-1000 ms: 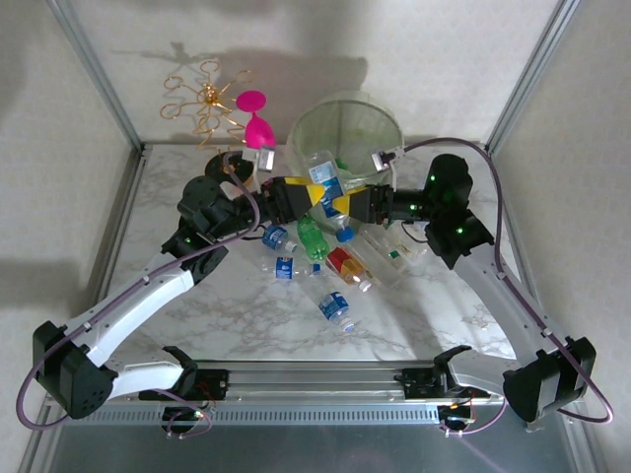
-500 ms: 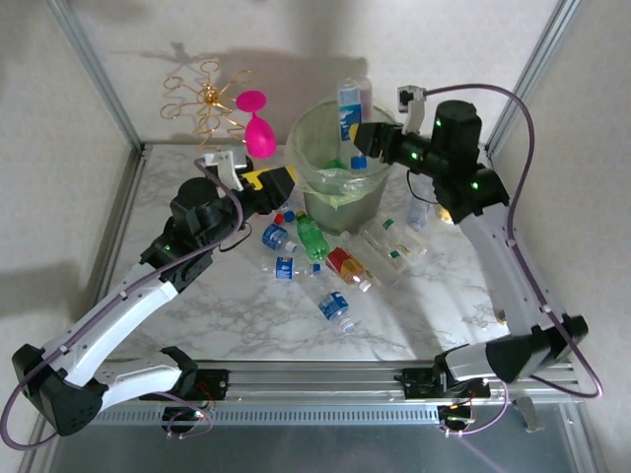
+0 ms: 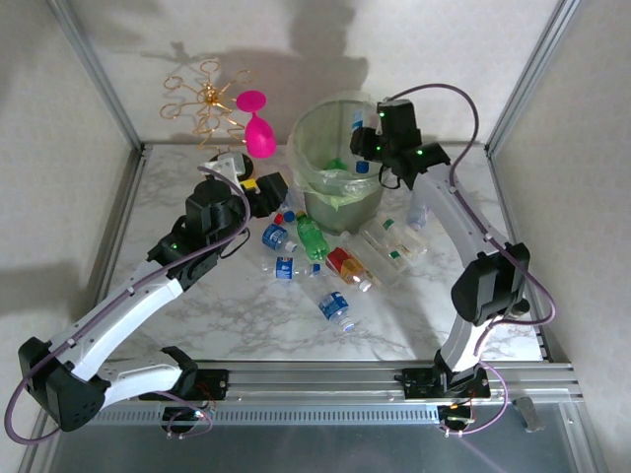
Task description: Put the plastic bottles in the bin
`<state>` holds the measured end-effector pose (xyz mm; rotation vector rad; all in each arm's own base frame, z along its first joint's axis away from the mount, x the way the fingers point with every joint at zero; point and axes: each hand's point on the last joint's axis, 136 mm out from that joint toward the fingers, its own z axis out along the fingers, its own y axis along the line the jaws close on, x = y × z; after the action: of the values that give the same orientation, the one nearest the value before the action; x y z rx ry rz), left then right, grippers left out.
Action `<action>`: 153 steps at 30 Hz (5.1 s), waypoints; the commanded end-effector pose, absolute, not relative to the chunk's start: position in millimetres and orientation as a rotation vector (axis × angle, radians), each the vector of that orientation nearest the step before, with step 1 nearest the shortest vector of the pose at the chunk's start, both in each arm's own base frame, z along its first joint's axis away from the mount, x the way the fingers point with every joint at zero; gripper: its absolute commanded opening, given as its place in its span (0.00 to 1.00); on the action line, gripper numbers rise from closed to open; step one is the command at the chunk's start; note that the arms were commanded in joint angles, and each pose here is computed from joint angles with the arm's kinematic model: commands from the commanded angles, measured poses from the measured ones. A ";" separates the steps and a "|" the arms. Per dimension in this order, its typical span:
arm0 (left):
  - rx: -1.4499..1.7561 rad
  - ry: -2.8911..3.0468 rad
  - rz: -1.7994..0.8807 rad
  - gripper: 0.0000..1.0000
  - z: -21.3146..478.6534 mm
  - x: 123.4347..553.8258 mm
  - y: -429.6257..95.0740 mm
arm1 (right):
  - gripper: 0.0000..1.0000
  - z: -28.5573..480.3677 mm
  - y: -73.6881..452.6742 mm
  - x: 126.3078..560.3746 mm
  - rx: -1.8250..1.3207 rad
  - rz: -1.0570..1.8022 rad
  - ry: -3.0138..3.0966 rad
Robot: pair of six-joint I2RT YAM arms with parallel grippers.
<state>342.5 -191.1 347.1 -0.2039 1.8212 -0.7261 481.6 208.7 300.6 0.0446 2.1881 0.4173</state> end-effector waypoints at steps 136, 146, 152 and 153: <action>-0.561 2.355 -0.077 0.54 47.2 541.9 -160.2 | 0.70 440.0 165.8 292.7 -0.076 0.687 1.810; -0.584 2.296 -0.115 0.50 84.0 535.8 -156.3 | 0.69 450.0 162.5 284.7 -0.072 0.705 1.791; -0.591 2.245 -0.139 0.50 115.7 528.6 -151.2 | 0.69 454.0 159.1 279.9 -0.068 0.708 1.775; -0.593 2.238 -0.150 0.49 120.4 527.2 -151.0 | 0.69 454.3 158.9 279.5 -0.067 0.709 1.774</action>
<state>531.0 -159.0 88.3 -0.5632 2.2944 -0.1274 288.6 161.5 435.7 -0.0732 1.8223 0.6761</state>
